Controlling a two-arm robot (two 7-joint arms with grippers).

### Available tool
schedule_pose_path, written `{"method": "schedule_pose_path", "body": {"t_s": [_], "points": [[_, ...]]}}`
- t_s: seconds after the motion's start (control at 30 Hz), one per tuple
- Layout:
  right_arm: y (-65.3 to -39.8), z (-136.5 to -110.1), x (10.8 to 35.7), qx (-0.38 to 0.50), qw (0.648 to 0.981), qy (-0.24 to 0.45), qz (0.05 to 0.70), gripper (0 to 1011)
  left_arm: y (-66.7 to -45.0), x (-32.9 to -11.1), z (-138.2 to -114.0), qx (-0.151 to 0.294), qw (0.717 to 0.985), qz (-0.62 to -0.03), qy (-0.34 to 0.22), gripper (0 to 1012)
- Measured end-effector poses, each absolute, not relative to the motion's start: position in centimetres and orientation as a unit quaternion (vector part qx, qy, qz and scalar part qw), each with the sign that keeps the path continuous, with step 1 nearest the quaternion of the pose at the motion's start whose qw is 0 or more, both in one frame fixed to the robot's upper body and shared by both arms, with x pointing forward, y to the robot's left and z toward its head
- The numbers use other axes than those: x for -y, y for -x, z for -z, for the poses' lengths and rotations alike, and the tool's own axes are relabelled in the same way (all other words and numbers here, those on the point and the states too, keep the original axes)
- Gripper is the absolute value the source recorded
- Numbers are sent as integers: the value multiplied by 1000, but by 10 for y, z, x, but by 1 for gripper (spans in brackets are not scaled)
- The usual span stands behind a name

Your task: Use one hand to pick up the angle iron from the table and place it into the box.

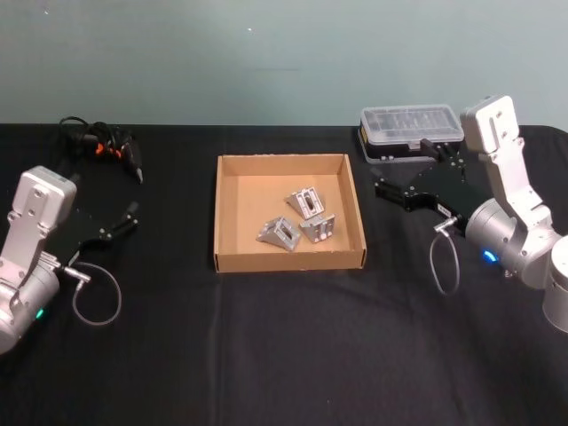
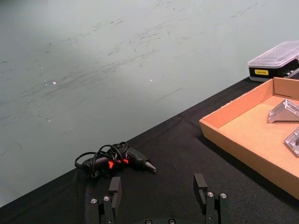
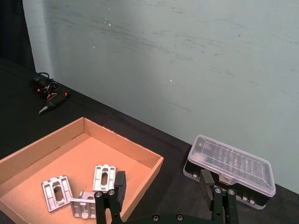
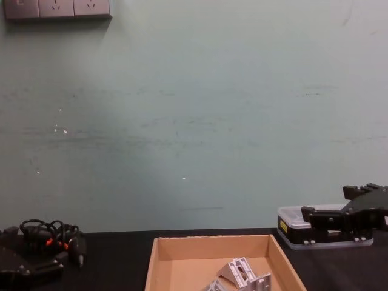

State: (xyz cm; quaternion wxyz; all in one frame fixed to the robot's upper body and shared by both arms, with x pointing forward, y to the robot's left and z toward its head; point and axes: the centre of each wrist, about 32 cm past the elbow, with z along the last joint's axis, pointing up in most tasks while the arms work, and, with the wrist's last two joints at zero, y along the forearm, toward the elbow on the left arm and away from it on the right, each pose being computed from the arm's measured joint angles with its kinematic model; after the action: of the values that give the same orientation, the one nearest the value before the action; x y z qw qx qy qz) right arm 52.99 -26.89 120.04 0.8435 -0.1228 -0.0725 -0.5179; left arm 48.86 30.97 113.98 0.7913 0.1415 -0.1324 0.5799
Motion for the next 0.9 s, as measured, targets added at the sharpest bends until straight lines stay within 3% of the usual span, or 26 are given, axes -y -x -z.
{"method": "schedule_pose_path", "body": {"t_s": [0.9], "points": [[-530, -1201, 268, 72, 845, 122, 516, 1004, -489, -310, -1140, 132, 791, -580, -141, 1011]]}}
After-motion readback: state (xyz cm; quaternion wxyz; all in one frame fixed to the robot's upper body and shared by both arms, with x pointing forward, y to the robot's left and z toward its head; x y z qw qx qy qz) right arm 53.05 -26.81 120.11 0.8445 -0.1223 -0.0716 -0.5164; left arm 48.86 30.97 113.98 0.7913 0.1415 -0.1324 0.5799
